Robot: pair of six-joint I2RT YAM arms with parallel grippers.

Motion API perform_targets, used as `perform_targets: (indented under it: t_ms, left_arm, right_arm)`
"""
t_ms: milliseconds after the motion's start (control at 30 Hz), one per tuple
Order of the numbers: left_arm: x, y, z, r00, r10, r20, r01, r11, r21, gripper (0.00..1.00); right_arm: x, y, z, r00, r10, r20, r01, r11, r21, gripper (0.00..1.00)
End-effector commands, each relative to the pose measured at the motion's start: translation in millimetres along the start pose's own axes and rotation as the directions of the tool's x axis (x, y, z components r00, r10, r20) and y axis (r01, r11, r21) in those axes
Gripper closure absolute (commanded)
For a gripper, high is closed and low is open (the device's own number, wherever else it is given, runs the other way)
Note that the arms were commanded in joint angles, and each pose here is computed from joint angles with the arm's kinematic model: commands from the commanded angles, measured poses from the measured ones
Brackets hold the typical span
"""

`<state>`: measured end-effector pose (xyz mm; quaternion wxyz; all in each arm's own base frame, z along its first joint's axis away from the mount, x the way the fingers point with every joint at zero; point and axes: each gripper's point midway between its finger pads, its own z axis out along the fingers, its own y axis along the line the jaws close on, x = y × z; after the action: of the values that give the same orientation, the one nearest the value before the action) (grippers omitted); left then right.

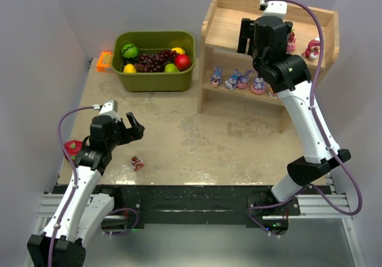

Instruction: Place and organize the plastic toys onto the shelf

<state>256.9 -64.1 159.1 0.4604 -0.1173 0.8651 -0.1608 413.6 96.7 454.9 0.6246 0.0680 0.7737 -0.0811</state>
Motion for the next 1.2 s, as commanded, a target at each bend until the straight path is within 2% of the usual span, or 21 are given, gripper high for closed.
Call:
perform_targets:
  t_ms: [0, 233, 367, 433, 467, 500, 567, 633, 667, 700, 733, 767, 800, 833, 900, 967, 1000, 1033, 1100, 1133, 1167]
  left_arm:
    - [-10, -6, -3, 0.999, 0.010, 0.036, -0.010, 1.000, 0.022, 0.00]
    - [-11, -6, -3, 0.999, 0.008, 0.038, -0.009, 1.000, 0.024, 0.00]
    - [-11, -6, -3, 0.999, 0.008, 0.039, -0.009, 1.000, 0.022, 0.01]
    - [-11, -6, -3, 0.999, 0.008, 0.042, -0.009, 1.000, 0.019, 0.01]
    - [-12, -5, -4, 0.999, 0.008, 0.045, -0.009, 1.000, 0.016, 0.01]
    - [-12, -5, -4, 0.999, 0.008, 0.046, -0.009, 1.000, 0.015, 0.01]
    - [-14, -4, -4, 0.999, 0.007, 0.052, -0.007, 1.000, 0.009, 0.00]
    - [-15, -3, -5, 0.998, 0.007, 0.056, -0.007, 1.000, -0.003, 0.01]
    - [-18, -2, -6, 0.998, 0.008, 0.062, -0.008, 1.000, -0.010, 0.01]
    - [-19, -2, -7, 0.998, 0.008, 0.064, -0.008, 1.000, -0.013, 0.00]
    - [-20, -2, -8, 0.998, 0.008, 0.066, -0.007, 1.000, -0.015, 0.00]
    - [-24, -4, -9, 0.997, 0.008, 0.073, -0.008, 1.000, -0.012, 0.00]
    - [-25, -4, -11, 0.997, 0.010, 0.075, -0.009, 1.000, -0.011, 0.00]
    - [-28, -1, -12, 0.996, 0.013, 0.087, -0.010, 0.999, -0.034, 0.00]
    - [-35, 0, -18, 0.994, 0.017, 0.106, -0.011, 0.999, -0.051, 0.00]
    - [-46, 2, -25, 0.990, 0.024, 0.136, -0.013, 0.997, -0.078, 0.01]
    - [-48, 5, -29, 0.989, 0.025, 0.143, -0.011, 0.995, -0.098, 0.01]
    - [-52, 7, -33, 0.987, 0.027, 0.159, -0.008, 0.993, -0.115, 0.00]
    - [-68, 12, -48, 0.975, 0.029, 0.219, 0.006, 0.987, -0.160, 0.00]
    - [-74, 14, -54, 0.970, 0.031, 0.240, 0.011, 0.985, -0.171, 0.00]
    - [-84, 15, -62, 0.960, 0.032, 0.279, 0.022, 0.982, -0.189, 0.00]
  right_arm:
    - [-21, -7, -19, 0.997, 0.044, 0.062, -0.040, 0.998, -0.050, 0.11]
    - [-53, 0, -65, 0.981, 0.150, 0.124, -0.114, 0.959, -0.261, 0.10]
    - [-56, 14, -100, 0.973, 0.197, 0.125, -0.121, 0.885, -0.449, 0.10]
    - [-52, 37, -122, 0.971, 0.211, 0.110, -0.103, 0.791, -0.603, 0.10]
    - [-36, 44, -131, 0.977, 0.196, 0.085, -0.094, 0.751, -0.653, 0.10]
    - [-32, 65, -150, 0.977, 0.198, 0.076, -0.069, 0.637, -0.768, 0.10]
    - [-12, 84, -175, 0.982, 0.182, 0.041, -0.054, 0.487, -0.872, 0.12]
    - [34, 115, -180, 0.991, 0.131, -0.024, -0.071, 0.367, -0.928, 0.13]
    - [68, 128, -173, 0.995, 0.078, -0.059, -0.084, 0.369, -0.926, 0.13]
    - [88, 153, -194, 0.998, 0.033, -0.050, -0.058, 0.310, -0.949, 0.13]
    - [105, 164, -192, 1.000, -0.013, -0.004, 0.001, 0.335, -0.942, 0.13]
    - [137, 179, -196, 0.997, -0.079, -0.017, 0.009, 0.317, -0.948, 0.13]
    - [159, 205, -214, 0.993, -0.119, -0.005, 0.026, 0.258, -0.966, 0.12]
    - [178, 218, -218, 0.988, -0.156, -0.006, 0.032, 0.241, -0.970, 0.12]
    - [221, 250, -224, 0.976, -0.214, -0.026, 0.025, 0.228, -0.973, 0.13]
    - [253, 266, -223, 0.969, -0.231, -0.083, -0.017, 0.272, -0.962, 0.14]
    - [260, 282, -232, 0.976, -0.202, -0.082, -0.028, 0.257, -0.966, 0.14]
    - [283, 292, -231, 0.968, -0.216, -0.125, -0.061, 0.281, -0.958, 0.14]
    - [310, 308, -245, 0.968, -0.218, -0.127, -0.068, 0.258, -0.964, 0.14]
    - [338, 316, -242, 0.956, -0.258, -0.141, -0.064, 0.283, -0.957, 0.14]
    - [346, 322, -244, 0.954, -0.266, -0.141, -0.061, 0.290, -0.955, 0.14]
